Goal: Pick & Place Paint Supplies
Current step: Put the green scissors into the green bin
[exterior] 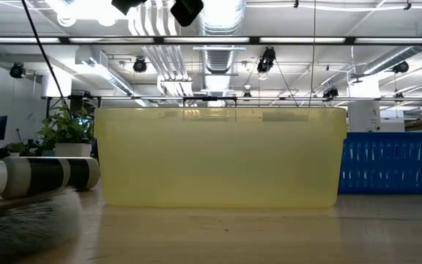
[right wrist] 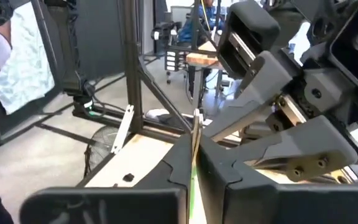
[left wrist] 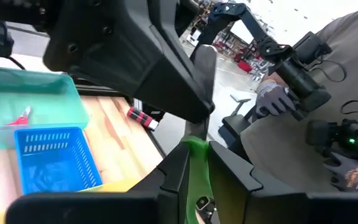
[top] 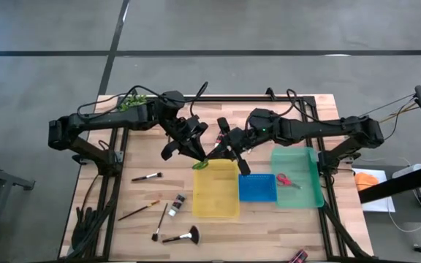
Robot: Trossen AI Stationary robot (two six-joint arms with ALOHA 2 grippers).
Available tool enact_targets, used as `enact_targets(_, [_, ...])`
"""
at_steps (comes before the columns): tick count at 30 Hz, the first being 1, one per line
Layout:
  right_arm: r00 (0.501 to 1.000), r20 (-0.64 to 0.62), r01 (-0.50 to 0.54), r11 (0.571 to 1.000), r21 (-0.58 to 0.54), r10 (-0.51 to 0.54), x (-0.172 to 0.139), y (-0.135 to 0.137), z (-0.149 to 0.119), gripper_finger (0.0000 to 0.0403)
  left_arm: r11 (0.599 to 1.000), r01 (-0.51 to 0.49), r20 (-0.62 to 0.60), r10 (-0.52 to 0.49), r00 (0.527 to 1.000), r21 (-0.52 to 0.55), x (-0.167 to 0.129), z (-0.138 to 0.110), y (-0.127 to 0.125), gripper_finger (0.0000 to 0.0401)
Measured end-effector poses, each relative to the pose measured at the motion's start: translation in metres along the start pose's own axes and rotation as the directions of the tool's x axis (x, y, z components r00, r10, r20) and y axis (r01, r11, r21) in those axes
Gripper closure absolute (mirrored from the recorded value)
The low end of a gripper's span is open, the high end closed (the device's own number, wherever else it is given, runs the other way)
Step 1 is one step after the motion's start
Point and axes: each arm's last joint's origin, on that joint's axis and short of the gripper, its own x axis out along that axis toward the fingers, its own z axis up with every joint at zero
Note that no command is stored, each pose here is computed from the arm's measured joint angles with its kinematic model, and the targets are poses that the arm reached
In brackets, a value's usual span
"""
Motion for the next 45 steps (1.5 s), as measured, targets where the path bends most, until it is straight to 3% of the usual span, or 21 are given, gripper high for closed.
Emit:
enact_targets(10, [1.0,0.003,-0.006,1.0,0.024,0.006,-0.002,0.001,0.003,0.0394,0.995,-0.05,-0.016,0.049,0.999,-0.09,-0.004,-0.003,0.003,0.0332])
enact_targets(17, [0.999,-0.038,-0.033,0.997,0.075,0.036,-0.007,0.011,0.006,0.0395,0.986,-0.117,-0.059,0.111,0.992,-0.115,-0.013,-0.011,0.013,0.0302])
enact_targets(21, [0.991,-0.126,-0.022,0.988,0.151,0.042,-0.015,0.02,0.003,0.0395,0.98,-0.157,-0.105,0.144,0.984,-0.119,-0.02,-0.019,0.017,0.029])
enact_targets(26, [0.935,-0.355,0.129,0.951,0.28,-0.022,-0.042,0.038,-0.005,0.0396,0.954,-0.277,-0.203,0.251,0.947,-0.115,-0.028,-0.032,0.021,0.0288])
enact_targets(31, [0.808,-0.587,0.358,0.838,0.411,-0.058,-0.077,0.061,-0.021,0.0396,0.895,-0.443,-0.365,0.395,0.843,-0.055,-0.035,-0.048,0.022,0.0287])
enact_targets(35, [0.709,-0.697,0.545,0.71,0.445,-0.107,-0.104,0.079,-0.031,0.0396,0.864,-0.502,-0.452,0.438,0.777,-0.025,-0.039,-0.056,0.021,0.0287])
enact_targets(40, [0.55,-0.826,0.769,0.463,0.442,-0.125,-0.136,0.093,-0.054,0.0396,0.861,-0.507,-0.47,0.438,0.766,-0.024,-0.04,-0.058,0.02,0.0287])
enact_targets(45, [0.412,-0.907,0.872,0.325,0.367,-0.081,-0.154,0.103,-0.088,0.0396,0.856,-0.517,-0.479,0.449,0.754,-0.011,-0.04,-0.058,0.02,0.0287])
